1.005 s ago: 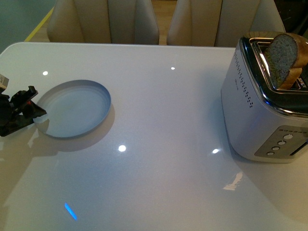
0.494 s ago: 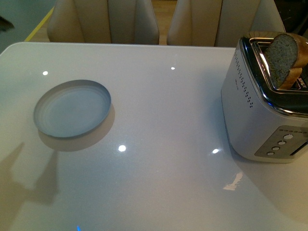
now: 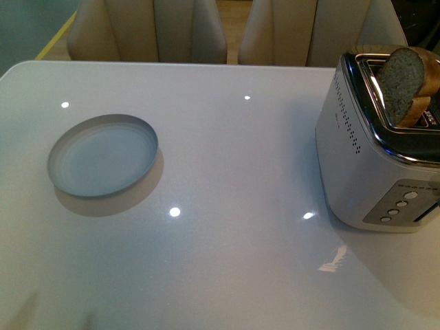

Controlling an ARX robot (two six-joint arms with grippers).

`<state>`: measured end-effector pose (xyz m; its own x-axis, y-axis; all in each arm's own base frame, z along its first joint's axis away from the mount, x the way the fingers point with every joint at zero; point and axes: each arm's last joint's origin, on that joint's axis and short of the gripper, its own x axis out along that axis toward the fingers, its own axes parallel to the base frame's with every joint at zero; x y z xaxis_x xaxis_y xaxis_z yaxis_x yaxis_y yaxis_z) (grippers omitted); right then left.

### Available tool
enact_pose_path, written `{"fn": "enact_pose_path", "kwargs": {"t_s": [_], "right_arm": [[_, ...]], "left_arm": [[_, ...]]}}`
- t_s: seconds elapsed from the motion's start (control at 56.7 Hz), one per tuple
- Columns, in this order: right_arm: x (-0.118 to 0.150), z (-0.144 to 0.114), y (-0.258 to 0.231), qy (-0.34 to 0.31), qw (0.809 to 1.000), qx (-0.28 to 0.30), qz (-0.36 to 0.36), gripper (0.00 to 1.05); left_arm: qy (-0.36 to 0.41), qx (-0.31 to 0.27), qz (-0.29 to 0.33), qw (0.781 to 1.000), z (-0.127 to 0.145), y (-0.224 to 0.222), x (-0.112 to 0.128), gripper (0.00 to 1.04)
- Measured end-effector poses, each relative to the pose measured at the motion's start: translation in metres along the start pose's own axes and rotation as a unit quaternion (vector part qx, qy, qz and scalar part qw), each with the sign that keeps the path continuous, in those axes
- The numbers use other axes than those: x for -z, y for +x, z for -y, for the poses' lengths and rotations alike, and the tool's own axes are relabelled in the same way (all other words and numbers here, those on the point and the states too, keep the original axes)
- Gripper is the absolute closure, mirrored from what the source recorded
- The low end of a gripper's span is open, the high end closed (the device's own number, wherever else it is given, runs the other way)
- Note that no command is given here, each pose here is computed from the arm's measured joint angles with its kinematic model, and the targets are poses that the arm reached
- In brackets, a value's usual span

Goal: Left arm holds plate, right arm toasts bread

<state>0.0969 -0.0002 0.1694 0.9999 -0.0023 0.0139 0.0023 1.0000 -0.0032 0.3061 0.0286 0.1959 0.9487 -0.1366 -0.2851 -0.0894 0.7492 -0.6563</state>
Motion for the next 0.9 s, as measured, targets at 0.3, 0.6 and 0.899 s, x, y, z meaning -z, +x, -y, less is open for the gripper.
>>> {"fn": "enact_pose_path", "kwargs": {"t_s": [0.3,0.6,0.899], "right_arm": [[0.000,0.000,0.000,0.000,1.000,0.000,0.000,0.09],[0.000,0.000,0.000,0.000,1.000,0.000,0.000,0.09],[0.000,0.000,0.000,0.000,1.000,0.000,0.000,0.09]], "left_arm": [[0.331,-0.008,0.155,0.931,-0.004,-0.057,0.040,0.73],[0.347,-0.014,0.156,0.925,-0.006,-0.096,0.070,1.02],[0.348,-0.015,0.154,0.925,-0.014,-0.124,0.085,1.02]]}}
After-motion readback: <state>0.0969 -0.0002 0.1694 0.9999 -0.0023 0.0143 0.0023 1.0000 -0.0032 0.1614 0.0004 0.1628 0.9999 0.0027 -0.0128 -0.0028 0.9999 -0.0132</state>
